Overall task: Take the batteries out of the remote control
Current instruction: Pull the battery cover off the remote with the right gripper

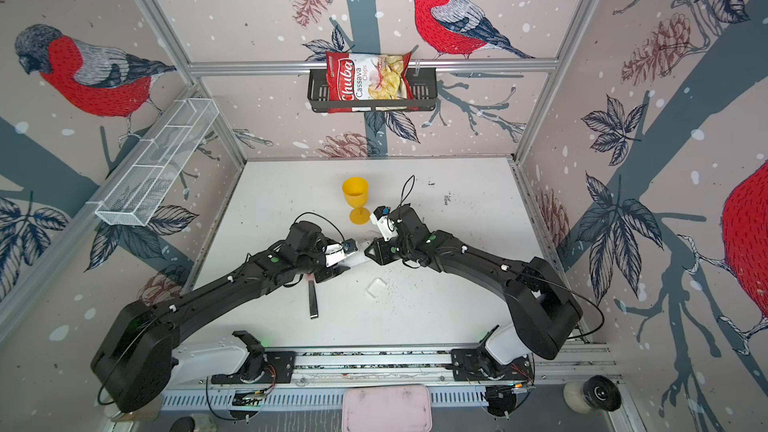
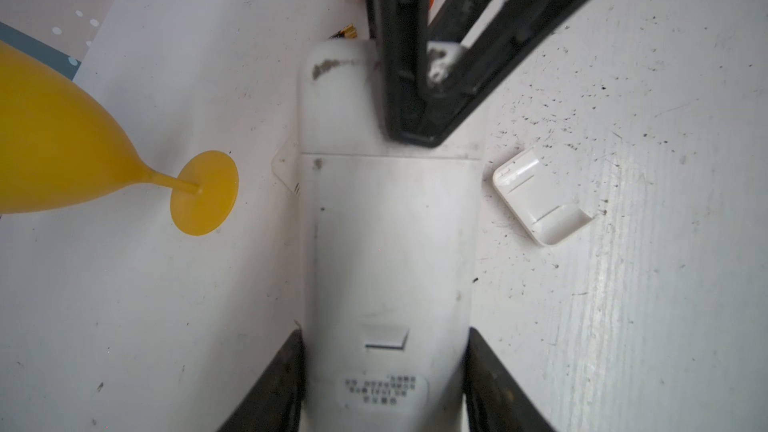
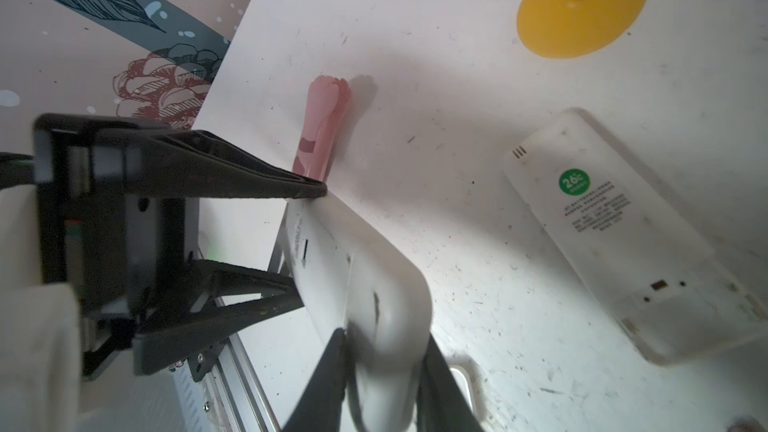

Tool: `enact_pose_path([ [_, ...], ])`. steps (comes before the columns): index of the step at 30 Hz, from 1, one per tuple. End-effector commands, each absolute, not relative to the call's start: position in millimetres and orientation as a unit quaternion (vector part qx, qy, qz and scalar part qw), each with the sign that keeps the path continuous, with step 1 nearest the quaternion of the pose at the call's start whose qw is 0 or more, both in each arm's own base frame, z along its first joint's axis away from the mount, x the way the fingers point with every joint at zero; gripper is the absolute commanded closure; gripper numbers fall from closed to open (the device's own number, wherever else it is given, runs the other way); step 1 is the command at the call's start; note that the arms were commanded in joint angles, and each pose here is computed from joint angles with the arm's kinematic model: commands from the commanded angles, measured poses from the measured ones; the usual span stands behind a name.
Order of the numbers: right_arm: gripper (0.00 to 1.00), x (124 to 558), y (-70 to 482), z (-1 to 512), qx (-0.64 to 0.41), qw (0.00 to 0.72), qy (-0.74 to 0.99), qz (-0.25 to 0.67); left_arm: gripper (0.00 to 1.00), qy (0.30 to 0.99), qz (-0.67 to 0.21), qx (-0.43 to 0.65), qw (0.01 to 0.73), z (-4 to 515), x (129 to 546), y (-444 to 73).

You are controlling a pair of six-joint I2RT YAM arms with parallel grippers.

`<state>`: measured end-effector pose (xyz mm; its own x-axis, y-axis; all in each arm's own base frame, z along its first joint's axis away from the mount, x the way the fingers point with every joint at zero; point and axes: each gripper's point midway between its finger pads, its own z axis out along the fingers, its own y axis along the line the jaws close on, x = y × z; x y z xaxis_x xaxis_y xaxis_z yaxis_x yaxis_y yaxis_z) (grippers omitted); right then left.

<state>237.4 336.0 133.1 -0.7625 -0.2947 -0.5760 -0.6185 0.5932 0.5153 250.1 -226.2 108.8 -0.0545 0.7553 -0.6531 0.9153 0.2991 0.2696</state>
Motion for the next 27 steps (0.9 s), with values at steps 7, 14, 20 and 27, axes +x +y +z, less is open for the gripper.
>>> enact_pose_path([
  [7, 0.65, 251.5, 321.9, 123.9, -0.256, 0.245, 0.883, 0.307, 0.63, 0.689, -0.135, 0.578, 0.416, 133.3, 254.1, -241.4],
  [14, 0.56, 256.3, 318.9, 126.6, -0.25, 0.256, 0.886, 0.295, 0.63, 0.691, -0.136, 0.577, 0.414, 131.2, 253.8, -241.2],
  [20, 0.7, 262.1, 312.6, 131.7, -0.242, 0.274, 0.888, 0.28, 0.63, 0.694, -0.134, 0.576, 0.411, 129.0, 253.7, -240.2],
  [27, 0.78, 266.5, 307.1, 136.8, -0.236, 0.285, 0.887, 0.275, 0.63, 0.699, -0.132, 0.577, 0.402, 122.8, 254.6, -239.6],
])
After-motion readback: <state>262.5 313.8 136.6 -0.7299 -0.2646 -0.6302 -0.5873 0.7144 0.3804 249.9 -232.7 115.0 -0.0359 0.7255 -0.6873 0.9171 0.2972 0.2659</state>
